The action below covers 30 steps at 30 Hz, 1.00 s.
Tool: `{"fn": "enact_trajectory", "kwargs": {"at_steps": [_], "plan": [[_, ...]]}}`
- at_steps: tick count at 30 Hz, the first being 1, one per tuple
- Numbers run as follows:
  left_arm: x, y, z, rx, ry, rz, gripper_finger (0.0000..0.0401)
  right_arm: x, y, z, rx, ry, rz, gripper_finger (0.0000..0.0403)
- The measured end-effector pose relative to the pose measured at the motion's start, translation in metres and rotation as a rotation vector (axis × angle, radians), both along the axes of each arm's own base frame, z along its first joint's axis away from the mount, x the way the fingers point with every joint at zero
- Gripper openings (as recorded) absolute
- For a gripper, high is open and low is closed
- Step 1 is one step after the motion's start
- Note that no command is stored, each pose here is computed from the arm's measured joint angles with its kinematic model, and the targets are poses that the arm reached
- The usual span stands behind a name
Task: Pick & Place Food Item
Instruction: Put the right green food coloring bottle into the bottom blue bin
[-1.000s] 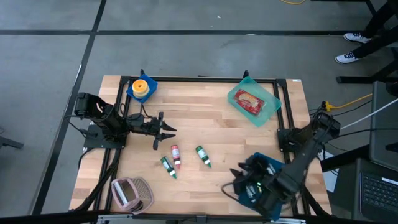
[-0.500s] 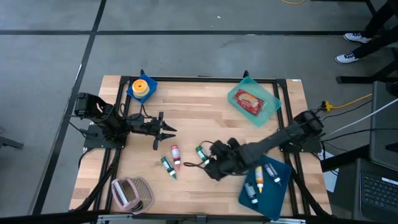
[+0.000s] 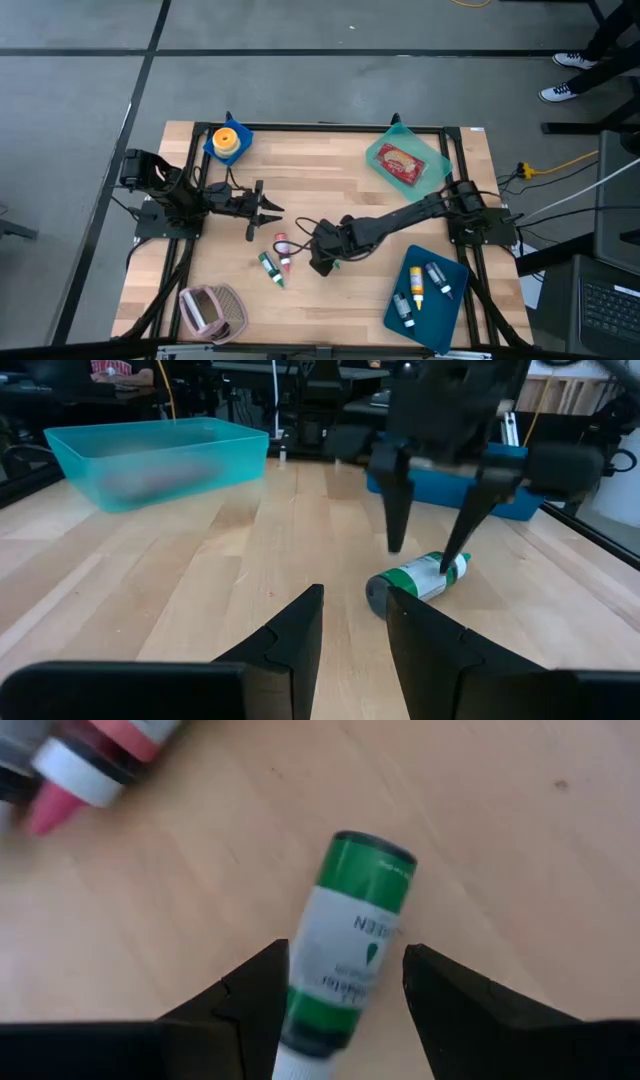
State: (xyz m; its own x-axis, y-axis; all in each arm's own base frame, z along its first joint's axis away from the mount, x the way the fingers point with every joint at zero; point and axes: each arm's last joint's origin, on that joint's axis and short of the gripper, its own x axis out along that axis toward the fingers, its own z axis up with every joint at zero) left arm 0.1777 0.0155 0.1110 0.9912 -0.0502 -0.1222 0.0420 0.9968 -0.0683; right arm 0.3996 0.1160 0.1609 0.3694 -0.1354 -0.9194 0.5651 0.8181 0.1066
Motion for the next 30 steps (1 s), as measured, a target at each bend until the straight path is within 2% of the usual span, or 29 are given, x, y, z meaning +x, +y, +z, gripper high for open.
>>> {"fn": "enact_trajectory", "kwargs": {"at_steps": [9, 12, 18, 21, 24, 30], "plan": [[0.000, -0.001, -0.001, -0.005, 0.009, -0.019, 0.0109, 0.017, -0.007, -0.031, 0.095, 0.004, 0.038, 0.0190], [0.000, -0.001, -0.001, -0.006, 0.009, -0.023, 0.0109, 0.017, -0.007, -0.033, 0.093, 0.007, 0.036, 0.0167], [0.000, -0.001, -0.001, -0.009, 0.009, -0.023, 0.0109, 0.019, -0.005, -0.032, 0.077, -0.024, 0.024, 0.0091], [0.000, -0.001, -0.001, -0.012, 0.010, -0.022, 0.0109, 0.019, -0.003, -0.029, 0.048, -0.048, 0.020, 0.0089], [0.000, -0.001, -0.001, -0.013, 0.009, -0.022, 0.0109, 0.014, 0.001, -0.012, 0.005, -0.096, 0.014, 0.0089], [0.000, -0.001, -0.002, -0.014, 0.020, -0.022, 0.0109, -0.007, 0.022, 0.058, -0.067, -0.300, 0.004, 0.0089]]}}
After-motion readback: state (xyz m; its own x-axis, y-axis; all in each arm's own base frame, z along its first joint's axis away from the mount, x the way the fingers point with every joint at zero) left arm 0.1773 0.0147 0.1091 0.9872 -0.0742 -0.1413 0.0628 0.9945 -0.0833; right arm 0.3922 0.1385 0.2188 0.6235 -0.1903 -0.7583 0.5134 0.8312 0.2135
